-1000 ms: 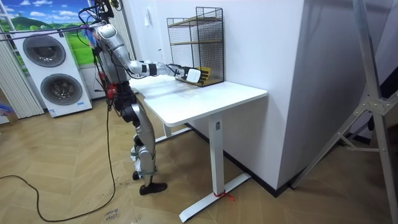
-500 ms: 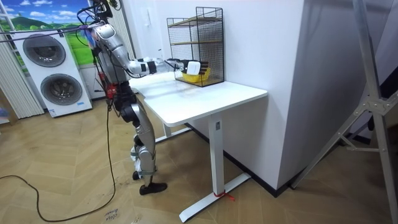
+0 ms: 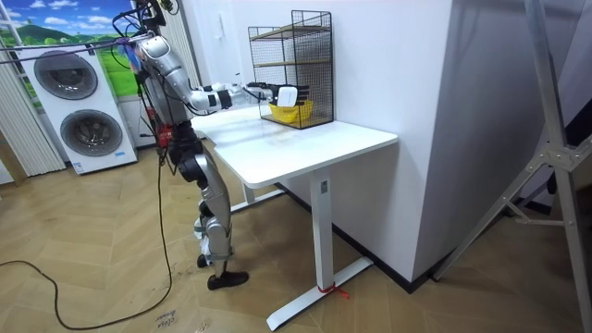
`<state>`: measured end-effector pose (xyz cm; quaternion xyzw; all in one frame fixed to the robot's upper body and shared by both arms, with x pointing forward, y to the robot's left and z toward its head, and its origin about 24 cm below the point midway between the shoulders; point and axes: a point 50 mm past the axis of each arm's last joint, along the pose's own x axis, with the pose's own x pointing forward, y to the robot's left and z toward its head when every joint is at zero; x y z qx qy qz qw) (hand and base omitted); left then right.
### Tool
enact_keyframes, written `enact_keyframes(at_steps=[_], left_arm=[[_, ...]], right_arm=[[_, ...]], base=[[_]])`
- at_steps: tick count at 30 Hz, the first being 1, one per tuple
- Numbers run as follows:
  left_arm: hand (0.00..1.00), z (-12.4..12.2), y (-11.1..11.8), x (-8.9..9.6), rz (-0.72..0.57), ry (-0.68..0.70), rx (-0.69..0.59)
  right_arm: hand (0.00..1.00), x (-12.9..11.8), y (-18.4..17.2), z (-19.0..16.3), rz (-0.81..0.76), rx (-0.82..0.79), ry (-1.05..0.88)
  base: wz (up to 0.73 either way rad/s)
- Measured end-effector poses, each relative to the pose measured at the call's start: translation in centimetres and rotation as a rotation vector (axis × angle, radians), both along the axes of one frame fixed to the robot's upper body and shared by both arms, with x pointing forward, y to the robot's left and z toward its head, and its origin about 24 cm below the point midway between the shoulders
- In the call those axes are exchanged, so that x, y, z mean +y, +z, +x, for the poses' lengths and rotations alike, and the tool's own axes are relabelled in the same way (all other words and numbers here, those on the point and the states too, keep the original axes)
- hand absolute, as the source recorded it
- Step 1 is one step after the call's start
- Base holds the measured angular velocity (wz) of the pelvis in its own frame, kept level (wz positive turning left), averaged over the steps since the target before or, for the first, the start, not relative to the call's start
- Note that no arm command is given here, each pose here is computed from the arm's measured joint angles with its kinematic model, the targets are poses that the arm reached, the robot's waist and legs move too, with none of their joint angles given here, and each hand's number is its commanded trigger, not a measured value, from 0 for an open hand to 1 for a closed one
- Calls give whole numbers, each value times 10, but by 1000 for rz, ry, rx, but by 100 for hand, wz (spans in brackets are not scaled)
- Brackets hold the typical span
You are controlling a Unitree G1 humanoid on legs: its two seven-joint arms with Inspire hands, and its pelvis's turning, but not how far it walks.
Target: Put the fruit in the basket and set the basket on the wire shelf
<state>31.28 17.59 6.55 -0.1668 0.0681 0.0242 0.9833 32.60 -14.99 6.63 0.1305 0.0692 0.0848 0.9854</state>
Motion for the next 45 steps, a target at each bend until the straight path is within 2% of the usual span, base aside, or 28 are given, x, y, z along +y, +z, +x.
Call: enact_keyframes(at_steps=[12,16,22,29,33,37,45], left_arm=[[0,0,2,1,7,-13,-18],[0,-9,7,6,8,-6,-61],[0,-26,-2,15,46,3,-59],[0,-31,-4,16,59,-27,-68],[0,-43,1,19,68,-38,-117],[0,-52,3,21,136,-53,-141],[0,-58,2,26,155,-70,-173]], right_arm=[[0,-3,7,-9,-6,-59,3],[0,-7,3,-21,3,-69,7],[0,-15,-4,-39,7,-70,-11],[0,-22,-6,-46,8,-73,-6],[0,-30,-10,-54,9,-71,-5],[0,-37,-12,-63,-7,-79,-9],[0,-40,-10,-64,-43,-100,16]], base=[[0],[0],[0],[0],[0],[0],[-1]])
